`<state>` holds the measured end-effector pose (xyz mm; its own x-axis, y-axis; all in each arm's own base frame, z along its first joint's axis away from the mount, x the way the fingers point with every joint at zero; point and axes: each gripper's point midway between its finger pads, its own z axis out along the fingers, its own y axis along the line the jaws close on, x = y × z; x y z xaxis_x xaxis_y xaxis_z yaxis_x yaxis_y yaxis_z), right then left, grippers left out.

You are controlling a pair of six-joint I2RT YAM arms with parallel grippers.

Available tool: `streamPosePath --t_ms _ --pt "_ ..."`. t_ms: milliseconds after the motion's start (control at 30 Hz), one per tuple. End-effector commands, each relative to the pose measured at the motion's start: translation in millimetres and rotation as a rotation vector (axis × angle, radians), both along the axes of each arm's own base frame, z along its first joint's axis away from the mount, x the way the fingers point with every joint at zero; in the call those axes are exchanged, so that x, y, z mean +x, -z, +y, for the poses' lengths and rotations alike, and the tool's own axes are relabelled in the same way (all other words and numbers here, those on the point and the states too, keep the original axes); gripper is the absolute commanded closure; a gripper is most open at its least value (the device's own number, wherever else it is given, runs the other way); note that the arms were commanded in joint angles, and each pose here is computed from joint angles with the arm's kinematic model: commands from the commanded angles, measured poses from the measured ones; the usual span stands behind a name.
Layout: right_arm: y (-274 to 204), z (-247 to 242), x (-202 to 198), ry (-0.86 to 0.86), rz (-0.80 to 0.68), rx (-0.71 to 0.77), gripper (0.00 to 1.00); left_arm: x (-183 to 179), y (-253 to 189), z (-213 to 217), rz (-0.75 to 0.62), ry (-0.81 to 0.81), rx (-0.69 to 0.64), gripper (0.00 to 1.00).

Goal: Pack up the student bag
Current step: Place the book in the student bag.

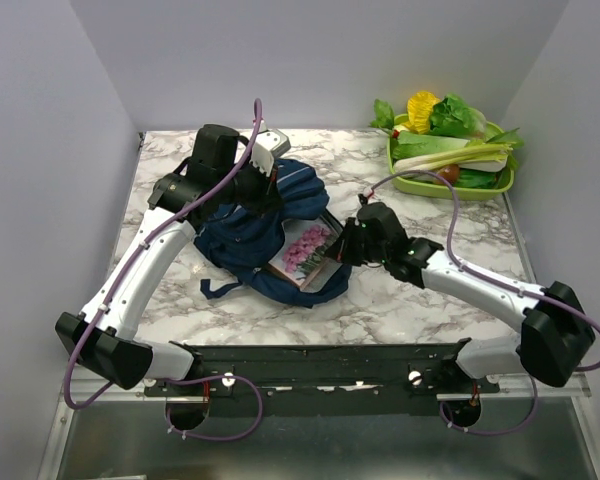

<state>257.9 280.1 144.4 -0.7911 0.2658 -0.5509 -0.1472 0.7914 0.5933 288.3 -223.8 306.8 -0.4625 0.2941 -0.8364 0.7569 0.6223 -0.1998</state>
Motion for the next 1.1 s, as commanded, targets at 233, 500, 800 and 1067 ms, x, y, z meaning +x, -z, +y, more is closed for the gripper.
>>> streamPosePath --t_ms 233,500,800,1067 --pt "-55 86 39 -0.118 -0.096 0.152 0.99 -1 -77 -28 -0.224 0.086 -0.166 1.0" --pt "-38 78 39 -0.091 -0.102 0.114 0.74 -1 -66 -28 -0.194 0.069 -0.168 1.0" --pt "-33 -11 -20 0.029 -0.215 0.045 0.52 -6 -32 -67 -0.113 0.149 -0.142 0.98" --pt "-20 7 -96 -0.15 -0.322 -0.129 0.55 -37 11 -119 -0.013 0.282 -0.1 0.93"
